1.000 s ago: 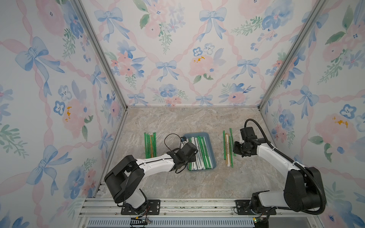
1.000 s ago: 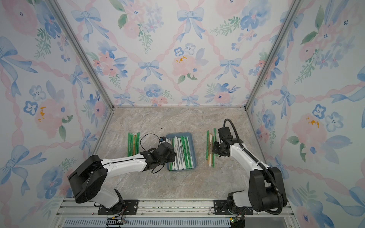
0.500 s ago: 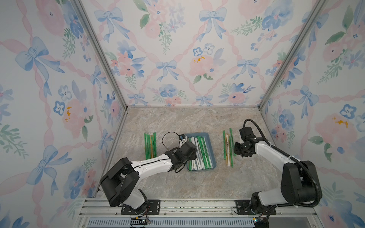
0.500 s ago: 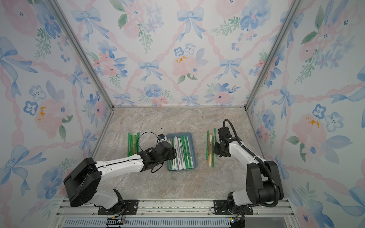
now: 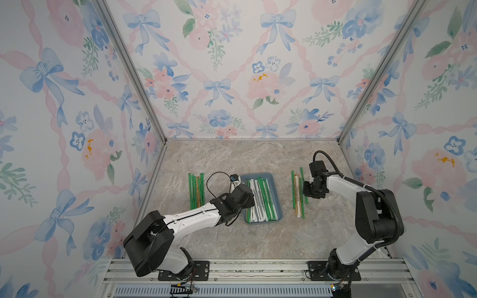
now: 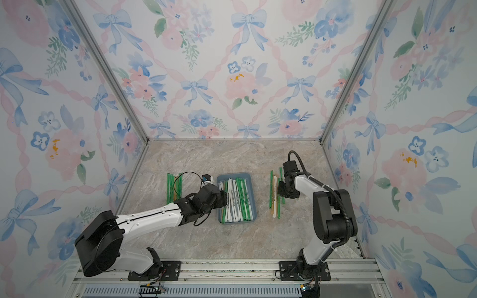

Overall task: Put the straws into the storage box
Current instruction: Pick up the straw from the center of the board, then place the straw in the storage box, then pick up the straw from the center of the board, then place the straw at the center of the board.

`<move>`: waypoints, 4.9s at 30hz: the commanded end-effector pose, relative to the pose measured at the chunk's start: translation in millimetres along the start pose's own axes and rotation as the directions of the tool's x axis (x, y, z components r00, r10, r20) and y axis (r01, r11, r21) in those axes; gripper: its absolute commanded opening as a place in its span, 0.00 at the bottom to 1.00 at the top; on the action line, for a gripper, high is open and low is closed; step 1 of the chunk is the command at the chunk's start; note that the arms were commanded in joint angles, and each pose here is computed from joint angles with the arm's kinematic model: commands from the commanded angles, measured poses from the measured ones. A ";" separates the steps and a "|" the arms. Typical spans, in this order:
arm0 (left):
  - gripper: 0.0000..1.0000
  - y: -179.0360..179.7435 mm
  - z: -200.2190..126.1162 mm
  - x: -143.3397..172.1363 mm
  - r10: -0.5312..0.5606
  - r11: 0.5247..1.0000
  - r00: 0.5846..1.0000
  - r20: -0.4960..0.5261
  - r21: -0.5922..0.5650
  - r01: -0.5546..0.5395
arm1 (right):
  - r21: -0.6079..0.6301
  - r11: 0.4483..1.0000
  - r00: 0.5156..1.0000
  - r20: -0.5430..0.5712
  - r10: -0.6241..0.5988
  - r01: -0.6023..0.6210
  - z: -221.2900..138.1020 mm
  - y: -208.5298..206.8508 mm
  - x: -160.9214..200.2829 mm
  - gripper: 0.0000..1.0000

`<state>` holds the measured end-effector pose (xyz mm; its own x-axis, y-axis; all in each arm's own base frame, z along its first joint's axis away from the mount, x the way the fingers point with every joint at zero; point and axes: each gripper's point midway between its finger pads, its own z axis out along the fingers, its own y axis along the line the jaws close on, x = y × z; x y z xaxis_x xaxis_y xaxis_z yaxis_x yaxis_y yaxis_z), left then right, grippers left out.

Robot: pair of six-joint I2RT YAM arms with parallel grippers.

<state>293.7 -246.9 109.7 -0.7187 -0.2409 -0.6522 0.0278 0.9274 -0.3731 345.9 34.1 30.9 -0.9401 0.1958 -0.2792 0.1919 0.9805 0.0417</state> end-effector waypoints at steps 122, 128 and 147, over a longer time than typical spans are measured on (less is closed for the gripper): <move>0.14 241.3 -3.6 17.1 -0.224 0.830 0.974 -0.031 -0.530 0.174 | -0.175 0.940 0.956 0.083 -0.281 0.292 -60.1 160.7 78.1 0.31; 0.08 234.7 -6.1 10.1 -0.206 0.848 0.978 -0.023 -0.502 0.167 | -0.176 0.941 0.957 0.081 -0.279 0.289 -58.5 160.7 78.9 0.31; 0.07 155.9 10.2 0.6 -0.034 0.941 0.996 -0.079 -0.337 0.005 | -0.176 0.943 0.958 0.080 -0.274 0.284 -57.1 160.7 78.9 0.31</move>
<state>298.9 -89.3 36.5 -0.7657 -0.2860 -0.5761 -0.2588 0.9570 -0.1311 285.7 209.4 67.5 -0.9351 -0.0949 -0.3414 -0.1475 0.9802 0.1317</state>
